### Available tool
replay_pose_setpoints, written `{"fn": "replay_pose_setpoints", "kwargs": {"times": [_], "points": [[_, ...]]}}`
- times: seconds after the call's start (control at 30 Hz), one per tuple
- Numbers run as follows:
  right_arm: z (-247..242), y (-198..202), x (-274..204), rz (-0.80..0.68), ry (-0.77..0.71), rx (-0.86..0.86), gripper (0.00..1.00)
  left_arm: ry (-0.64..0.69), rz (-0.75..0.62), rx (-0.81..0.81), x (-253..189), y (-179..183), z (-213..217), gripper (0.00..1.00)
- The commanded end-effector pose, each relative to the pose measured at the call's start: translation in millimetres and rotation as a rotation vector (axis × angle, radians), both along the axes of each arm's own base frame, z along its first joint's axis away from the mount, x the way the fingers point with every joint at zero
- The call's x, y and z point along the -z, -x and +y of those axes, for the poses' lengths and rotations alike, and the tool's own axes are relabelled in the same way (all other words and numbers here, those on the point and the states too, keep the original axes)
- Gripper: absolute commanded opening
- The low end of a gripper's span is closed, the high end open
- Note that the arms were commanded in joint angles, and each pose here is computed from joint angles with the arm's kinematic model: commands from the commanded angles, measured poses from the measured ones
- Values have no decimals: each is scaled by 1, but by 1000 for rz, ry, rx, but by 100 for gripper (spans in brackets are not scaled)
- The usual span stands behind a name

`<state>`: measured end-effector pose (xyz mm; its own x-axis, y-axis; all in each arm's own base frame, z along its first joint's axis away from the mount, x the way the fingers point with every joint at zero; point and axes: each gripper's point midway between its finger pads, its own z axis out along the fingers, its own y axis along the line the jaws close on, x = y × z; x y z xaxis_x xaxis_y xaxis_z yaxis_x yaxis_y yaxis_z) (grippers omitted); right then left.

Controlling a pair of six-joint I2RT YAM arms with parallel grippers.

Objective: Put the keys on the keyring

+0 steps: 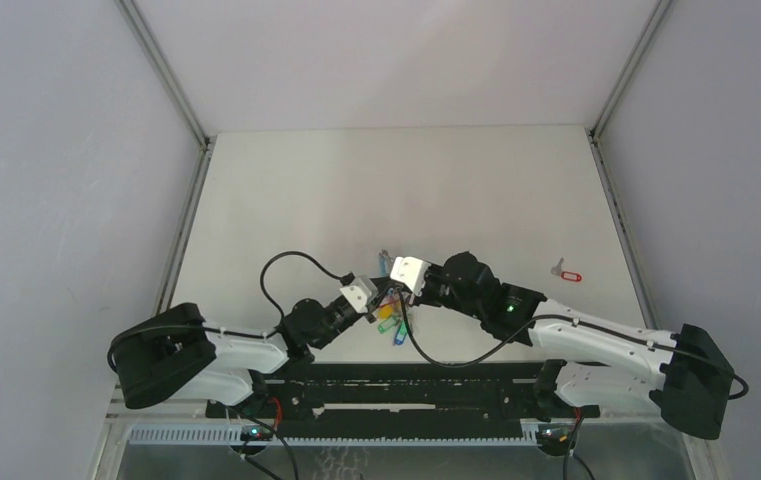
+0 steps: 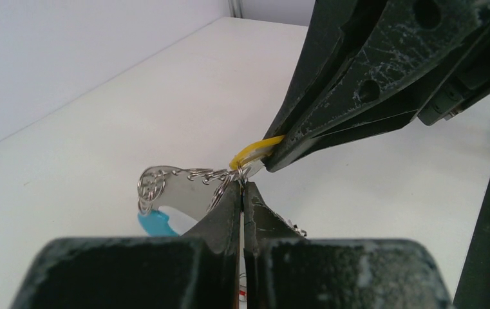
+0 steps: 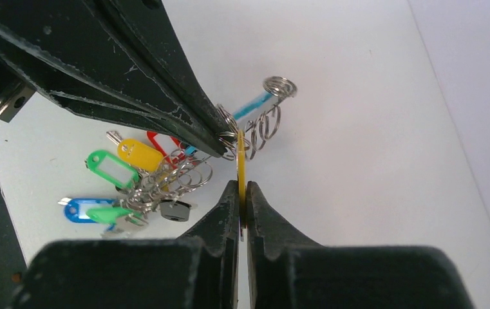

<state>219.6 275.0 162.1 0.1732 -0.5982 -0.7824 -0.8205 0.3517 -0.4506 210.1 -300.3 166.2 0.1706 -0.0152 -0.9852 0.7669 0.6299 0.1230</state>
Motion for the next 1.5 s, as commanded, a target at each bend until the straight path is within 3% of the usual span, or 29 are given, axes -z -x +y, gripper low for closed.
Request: {"fn": "replay_pose_setpoints", "kwargs": {"times": [0.0, 0.23, 0.53, 0.73, 0.93, 1.07, 1.47], "points": [[-16, -26, -46, -119, -74, 118, 0, 4, -8, 7, 1, 2, 0, 0], [-4, -14, -68, -128, -100, 27, 0, 23, -16, 35, -2, 6, -3, 0], [8, -7, -64, -90, -69, -28, 0, 24, -23, 53, -3, 9, -4, 19], [11, -5, -62, -81, -65, -45, 0, 23, -26, 59, -3, 10, -5, 22], [16, -1, -56, -61, -44, -70, 0, 32, -41, 53, -9, 7, -6, 19], [14, -1, -56, -62, -35, -61, 0, 25, -45, 60, -8, 8, -8, 1], [-30, -12, -33, -36, 11, 112, 0, 17, 6, -37, 1, -5, 3, 0]]}}
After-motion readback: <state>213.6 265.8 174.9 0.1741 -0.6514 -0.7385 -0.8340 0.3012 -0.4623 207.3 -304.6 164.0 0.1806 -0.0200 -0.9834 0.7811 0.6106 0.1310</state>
